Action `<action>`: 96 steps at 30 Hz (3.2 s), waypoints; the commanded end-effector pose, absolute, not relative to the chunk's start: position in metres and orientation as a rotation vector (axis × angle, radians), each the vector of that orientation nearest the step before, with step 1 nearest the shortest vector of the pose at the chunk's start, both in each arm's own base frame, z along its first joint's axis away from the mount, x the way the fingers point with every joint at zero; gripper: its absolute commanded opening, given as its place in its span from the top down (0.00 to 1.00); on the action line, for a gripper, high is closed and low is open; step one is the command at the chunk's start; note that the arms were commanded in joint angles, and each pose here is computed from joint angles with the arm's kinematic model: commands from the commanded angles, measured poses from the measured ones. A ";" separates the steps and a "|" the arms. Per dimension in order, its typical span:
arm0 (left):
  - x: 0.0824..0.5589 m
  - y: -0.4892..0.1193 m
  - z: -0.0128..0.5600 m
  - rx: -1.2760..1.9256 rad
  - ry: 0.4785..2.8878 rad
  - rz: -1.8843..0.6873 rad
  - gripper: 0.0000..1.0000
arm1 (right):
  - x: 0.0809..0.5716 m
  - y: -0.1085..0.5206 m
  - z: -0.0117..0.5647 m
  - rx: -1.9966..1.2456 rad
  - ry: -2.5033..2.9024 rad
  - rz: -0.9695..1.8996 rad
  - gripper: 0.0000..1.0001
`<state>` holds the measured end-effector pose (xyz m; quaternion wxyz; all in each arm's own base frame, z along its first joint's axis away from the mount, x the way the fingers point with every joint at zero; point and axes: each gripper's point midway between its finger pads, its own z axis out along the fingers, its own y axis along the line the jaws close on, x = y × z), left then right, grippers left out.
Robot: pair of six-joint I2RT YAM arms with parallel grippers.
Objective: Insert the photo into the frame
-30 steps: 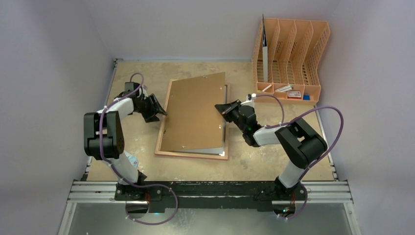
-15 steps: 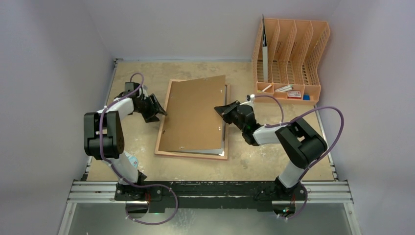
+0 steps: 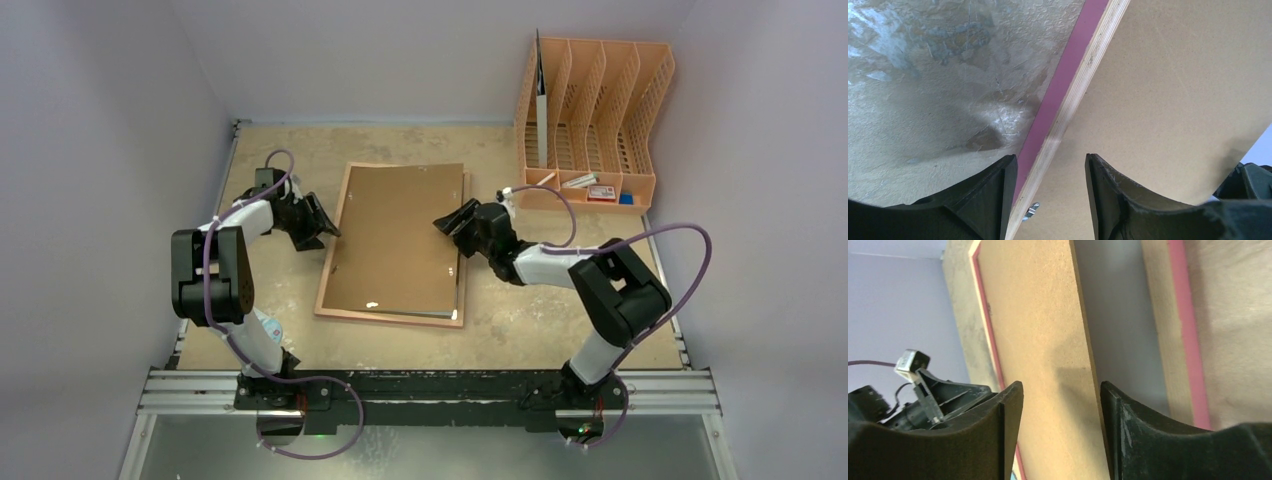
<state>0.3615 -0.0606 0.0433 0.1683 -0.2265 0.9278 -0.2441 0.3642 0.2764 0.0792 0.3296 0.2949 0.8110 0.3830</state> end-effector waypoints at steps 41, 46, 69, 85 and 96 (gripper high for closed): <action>0.347 -0.082 0.037 -0.598 2.683 -0.706 0.64 | 0.324 0.213 0.205 0.295 1.850 0.860 0.30; 0.330 -0.096 0.042 -0.618 2.649 -0.793 0.64 | 0.316 0.215 0.212 0.274 1.814 0.920 0.37; 0.290 -0.124 0.044 -0.369 2.734 -0.704 0.45 | 0.271 0.352 0.149 0.197 2.137 1.277 0.37; 0.259 -0.130 0.020 -0.387 2.811 -0.773 0.74 | 0.242 0.427 0.102 0.200 2.250 1.364 0.88; 0.248 -0.133 0.011 -0.383 2.860 -0.795 0.92 | 0.244 0.436 0.069 0.179 2.306 1.305 0.90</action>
